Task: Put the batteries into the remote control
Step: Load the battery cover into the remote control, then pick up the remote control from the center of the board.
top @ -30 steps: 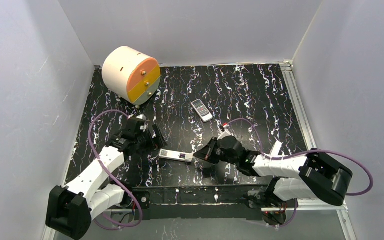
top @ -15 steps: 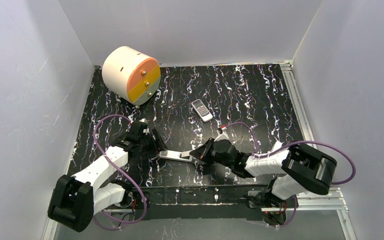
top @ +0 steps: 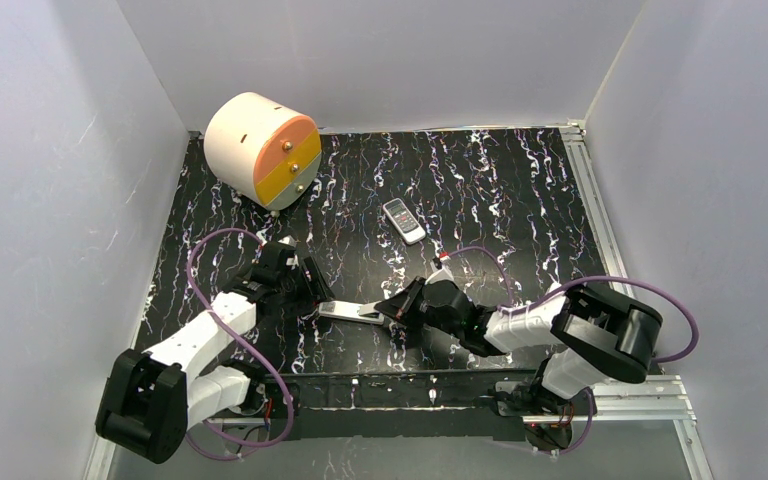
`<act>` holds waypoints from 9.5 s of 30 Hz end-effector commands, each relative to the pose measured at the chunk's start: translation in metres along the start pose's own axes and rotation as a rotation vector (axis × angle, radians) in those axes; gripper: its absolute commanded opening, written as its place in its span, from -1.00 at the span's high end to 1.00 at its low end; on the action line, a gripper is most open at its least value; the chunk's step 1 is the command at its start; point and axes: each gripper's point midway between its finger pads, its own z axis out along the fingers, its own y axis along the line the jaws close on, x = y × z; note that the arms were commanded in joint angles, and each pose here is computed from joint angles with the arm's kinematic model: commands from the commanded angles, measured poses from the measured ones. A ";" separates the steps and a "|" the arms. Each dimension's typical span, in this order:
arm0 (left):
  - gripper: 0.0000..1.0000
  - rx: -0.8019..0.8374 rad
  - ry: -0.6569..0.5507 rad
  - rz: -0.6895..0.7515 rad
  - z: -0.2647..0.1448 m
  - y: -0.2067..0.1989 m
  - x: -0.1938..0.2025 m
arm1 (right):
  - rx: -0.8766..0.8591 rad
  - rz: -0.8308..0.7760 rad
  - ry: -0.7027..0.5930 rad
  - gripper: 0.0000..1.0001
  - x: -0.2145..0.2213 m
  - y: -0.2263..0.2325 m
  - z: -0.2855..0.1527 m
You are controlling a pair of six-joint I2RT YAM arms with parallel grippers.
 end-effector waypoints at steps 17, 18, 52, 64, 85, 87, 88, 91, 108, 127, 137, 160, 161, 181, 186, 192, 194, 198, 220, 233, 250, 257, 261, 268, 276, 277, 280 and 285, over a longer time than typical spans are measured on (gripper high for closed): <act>-0.18 -0.023 0.019 0.015 0.008 0.006 0.002 | 0.020 0.109 -0.043 0.97 -0.004 0.003 -0.003; -0.18 -0.026 0.019 0.015 0.008 0.006 0.001 | 0.036 0.092 -0.056 0.97 -0.007 0.002 -0.005; -0.10 -0.029 0.032 0.020 0.011 0.006 0.002 | -0.027 0.139 -0.001 0.97 0.007 0.010 0.003; -0.10 -0.025 0.034 0.019 0.011 0.005 0.002 | 0.042 0.104 0.030 0.97 0.016 -0.008 0.002; -0.14 -0.026 0.021 0.022 0.007 0.003 -0.002 | 0.100 0.049 0.004 0.30 0.009 -0.008 -0.002; -0.14 -0.026 0.020 0.024 0.007 0.003 -0.002 | 0.104 0.044 -0.003 0.28 0.007 -0.008 -0.002; -0.15 -0.027 0.019 0.024 0.007 0.003 -0.002 | 0.107 0.041 -0.005 0.27 0.007 -0.008 -0.003; -0.18 -0.034 0.014 0.023 0.006 0.004 -0.004 | 0.129 0.032 -0.004 0.23 0.007 -0.011 -0.003; -0.53 -0.030 -0.026 0.064 0.006 0.000 -0.015 | 0.225 -0.090 0.055 0.04 0.016 -0.027 0.007; -0.30 -0.015 0.032 0.093 0.024 0.008 0.000 | 0.310 -0.124 0.043 0.08 0.013 -0.055 0.000; -0.06 0.017 0.042 0.091 0.021 0.006 0.009 | 0.331 -0.133 0.043 0.31 0.012 -0.064 -0.003; -0.01 0.031 0.090 0.089 0.024 0.005 0.022 | 0.382 -0.170 0.105 0.42 0.018 -0.056 0.011; -0.01 0.030 0.091 0.089 0.024 0.005 0.022 | 0.381 -0.172 0.107 0.40 0.019 -0.055 0.014; 0.01 0.039 0.106 0.085 0.025 0.006 0.029 | 0.580 -0.295 0.141 0.10 0.024 -0.083 0.023; 0.06 0.047 0.131 0.067 0.025 0.012 0.041 | 0.662 -0.365 0.106 -0.01 0.013 -0.091 0.016; 0.02 0.020 0.128 0.037 0.020 0.020 0.047 | 0.707 -0.482 0.054 -0.24 -0.009 -0.076 0.014; -0.02 0.007 0.117 0.033 0.017 0.023 0.046 | 0.717 -0.505 0.049 -0.26 -0.013 -0.071 0.014; -0.06 -0.020 0.078 0.026 0.012 0.025 0.039 | 0.741 -0.524 0.035 -0.30 -0.019 -0.072 0.008; -0.08 -0.035 0.070 0.078 0.013 0.025 0.032 | 0.670 -0.587 0.089 -0.02 -0.005 -0.039 0.018; 0.02 -0.033 0.067 0.073 0.015 0.027 0.034 | 0.700 -0.532 0.094 0.18 0.005 -0.044 0.019; 0.13 -0.022 0.134 0.036 0.022 0.028 0.048 | 0.560 -0.237 0.151 0.44 0.044 -0.025 0.048; 0.18 -0.042 0.127 0.041 0.019 0.030 0.045 | 0.578 -0.271 0.096 0.42 0.029 -0.021 0.042; 0.06 -0.065 0.071 0.043 0.010 0.028 0.032 | 0.608 -0.377 -0.034 0.18 -0.006 -0.016 0.020; -0.43 -0.066 -0.032 0.032 -0.012 0.005 -0.004 | 0.379 -0.730 -0.141 -0.60 -0.052 0.049 -0.015; -0.86 -0.263 -0.239 0.011 -0.067 0.018 -0.053 | 0.180 -1.328 0.175 -0.97 -0.026 0.051 -0.017; -0.89 -0.272 -0.280 0.000 -0.079 0.020 -0.058 | 0.167 -1.378 0.218 -0.97 -0.021 0.051 -0.014; -0.97 -0.305 -0.369 -0.033 -0.108 0.029 -0.063 | 0.107 -1.462 0.328 -0.97 -0.005 0.053 -0.005; -0.97 -0.291 -0.453 -0.048 -0.149 0.032 -0.065 | 0.031 -1.543 0.421 -0.95 0.013 0.052 0.013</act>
